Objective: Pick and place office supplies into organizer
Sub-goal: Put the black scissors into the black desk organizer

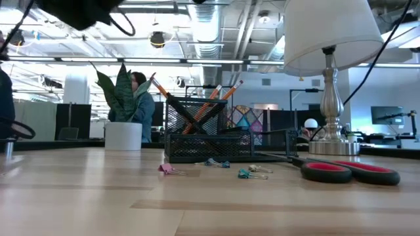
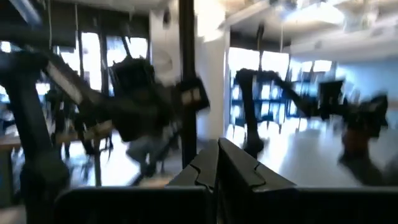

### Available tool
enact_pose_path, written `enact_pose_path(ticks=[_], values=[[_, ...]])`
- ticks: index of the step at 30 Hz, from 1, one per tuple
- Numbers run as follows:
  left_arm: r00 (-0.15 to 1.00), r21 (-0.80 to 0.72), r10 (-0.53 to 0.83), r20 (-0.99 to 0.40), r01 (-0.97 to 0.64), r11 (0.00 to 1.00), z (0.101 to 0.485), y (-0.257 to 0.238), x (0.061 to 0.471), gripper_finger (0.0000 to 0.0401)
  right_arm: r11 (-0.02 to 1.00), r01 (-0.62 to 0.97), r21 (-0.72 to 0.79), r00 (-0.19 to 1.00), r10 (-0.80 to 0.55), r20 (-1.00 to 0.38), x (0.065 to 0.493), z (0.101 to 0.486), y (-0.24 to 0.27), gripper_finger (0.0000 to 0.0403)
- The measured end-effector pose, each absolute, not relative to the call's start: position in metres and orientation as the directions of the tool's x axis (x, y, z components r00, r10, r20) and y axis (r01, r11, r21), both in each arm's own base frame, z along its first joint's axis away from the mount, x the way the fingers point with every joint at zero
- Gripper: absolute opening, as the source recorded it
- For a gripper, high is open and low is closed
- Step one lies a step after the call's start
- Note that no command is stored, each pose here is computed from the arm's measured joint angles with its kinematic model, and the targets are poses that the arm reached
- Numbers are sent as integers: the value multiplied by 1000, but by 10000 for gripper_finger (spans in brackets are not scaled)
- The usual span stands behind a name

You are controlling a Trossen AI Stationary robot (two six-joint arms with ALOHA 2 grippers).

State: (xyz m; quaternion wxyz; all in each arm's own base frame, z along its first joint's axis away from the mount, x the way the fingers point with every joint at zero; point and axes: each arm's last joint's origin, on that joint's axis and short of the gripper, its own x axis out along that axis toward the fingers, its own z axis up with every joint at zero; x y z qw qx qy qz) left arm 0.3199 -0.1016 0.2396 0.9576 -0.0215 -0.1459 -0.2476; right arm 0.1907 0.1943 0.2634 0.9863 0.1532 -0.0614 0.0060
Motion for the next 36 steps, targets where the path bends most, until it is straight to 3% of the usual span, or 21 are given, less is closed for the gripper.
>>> enact_pose_path(ticks=[4, 12, 17, 22, 36], values=[[897, 15, -426, 120, 427, 904, 222, -135, 312, 0, 920, -143, 365, 990, 129, 64, 201, 242, 205, 113], [968, 34, -212, -138, 219, 975, 196, -186, 282, 0, 920, -20, 392, 993, 63, -98, 231, 175, 210, 113], [979, 47, -82, -184, 92, 995, 189, -205, 264, 0, 787, 63, 613, 994, 7, -110, 252, 154, 197, 113], [977, 60, -10, -213, 23, 998, 184, -212, 254, 0, 723, 6, 691, 985, 115, -128, 268, 152, 181, 113], [969, 45, 5, -245, 7, 999, 180, -212, 252, 0, 812, -79, 579, 985, 152, -80, 280, 167, 186, 113]])
